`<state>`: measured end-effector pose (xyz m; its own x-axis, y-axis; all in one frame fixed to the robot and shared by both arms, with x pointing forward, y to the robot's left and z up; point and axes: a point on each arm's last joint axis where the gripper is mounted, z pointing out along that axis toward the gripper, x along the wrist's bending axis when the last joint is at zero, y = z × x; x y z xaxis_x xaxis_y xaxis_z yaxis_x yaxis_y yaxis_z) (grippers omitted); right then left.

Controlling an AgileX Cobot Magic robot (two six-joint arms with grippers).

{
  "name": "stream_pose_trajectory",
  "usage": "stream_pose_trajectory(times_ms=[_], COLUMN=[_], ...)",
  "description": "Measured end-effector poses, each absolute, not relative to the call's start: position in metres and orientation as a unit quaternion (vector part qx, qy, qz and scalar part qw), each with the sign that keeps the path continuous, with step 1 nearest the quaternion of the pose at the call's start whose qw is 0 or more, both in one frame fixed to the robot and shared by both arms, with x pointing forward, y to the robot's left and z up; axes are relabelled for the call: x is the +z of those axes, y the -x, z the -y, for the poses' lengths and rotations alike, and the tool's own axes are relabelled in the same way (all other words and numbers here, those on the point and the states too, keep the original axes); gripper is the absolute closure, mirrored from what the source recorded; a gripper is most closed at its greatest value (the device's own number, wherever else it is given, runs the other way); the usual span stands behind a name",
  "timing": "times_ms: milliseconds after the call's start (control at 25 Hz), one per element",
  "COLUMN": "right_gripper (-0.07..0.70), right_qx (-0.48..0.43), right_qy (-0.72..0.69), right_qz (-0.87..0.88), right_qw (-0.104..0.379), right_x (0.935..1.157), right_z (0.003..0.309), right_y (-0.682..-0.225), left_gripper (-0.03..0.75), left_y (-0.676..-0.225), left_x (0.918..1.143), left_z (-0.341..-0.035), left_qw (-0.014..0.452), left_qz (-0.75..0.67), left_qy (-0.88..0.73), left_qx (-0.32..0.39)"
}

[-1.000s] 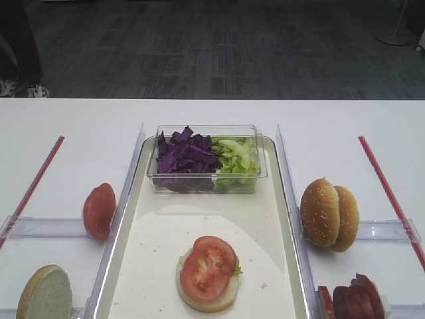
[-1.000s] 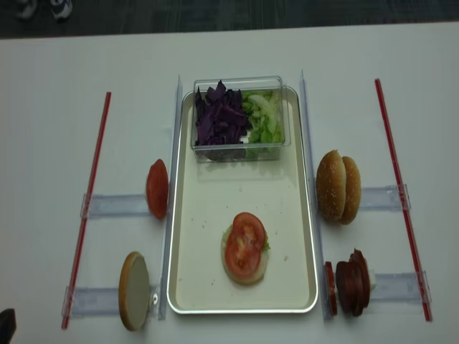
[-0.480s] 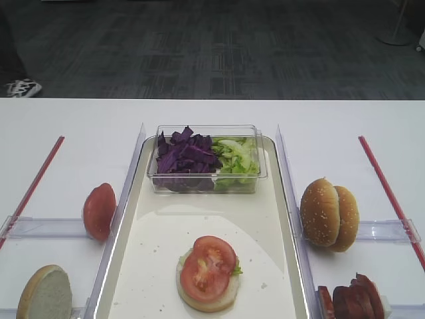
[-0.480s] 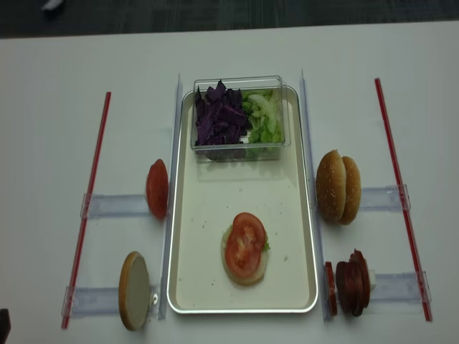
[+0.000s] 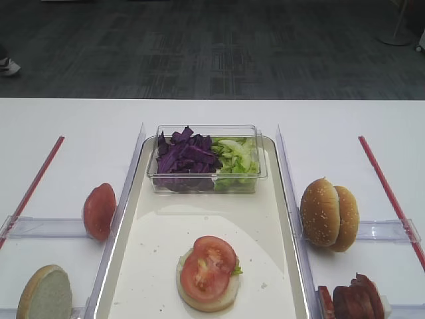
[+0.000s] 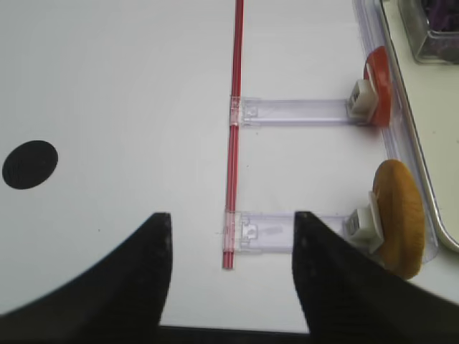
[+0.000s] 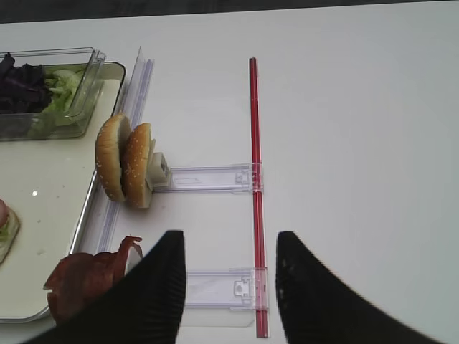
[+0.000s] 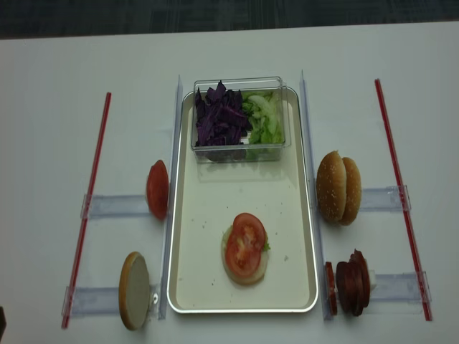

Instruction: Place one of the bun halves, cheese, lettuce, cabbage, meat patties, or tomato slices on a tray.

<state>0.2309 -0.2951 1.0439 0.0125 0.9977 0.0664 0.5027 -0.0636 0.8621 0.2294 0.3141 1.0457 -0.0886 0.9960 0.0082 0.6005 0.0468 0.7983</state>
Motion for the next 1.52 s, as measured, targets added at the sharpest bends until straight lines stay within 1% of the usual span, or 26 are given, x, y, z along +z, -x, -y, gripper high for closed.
stream_pose_trajectory(times_ms=[240,1520], right_gripper=[0.295,0.295], right_qx=[0.370,0.372], right_qy=[-0.628,-0.629], right_qz=[-0.597,-0.595], right_qw=[0.334,0.334], right_x=[1.0439,1.0441], right_z=[0.2951,0.2951], right_y=[-0.2309,-0.2310], left_gripper=[0.354,0.354], left_y=[-0.2271,-0.2268], left_x=[1.0407,1.0410], left_z=[-0.3141,-0.3139], left_qw=[0.314,0.314], left_qz=[-0.644,-0.645], left_qy=[-0.604,-0.600], left_qx=[0.350,0.355])
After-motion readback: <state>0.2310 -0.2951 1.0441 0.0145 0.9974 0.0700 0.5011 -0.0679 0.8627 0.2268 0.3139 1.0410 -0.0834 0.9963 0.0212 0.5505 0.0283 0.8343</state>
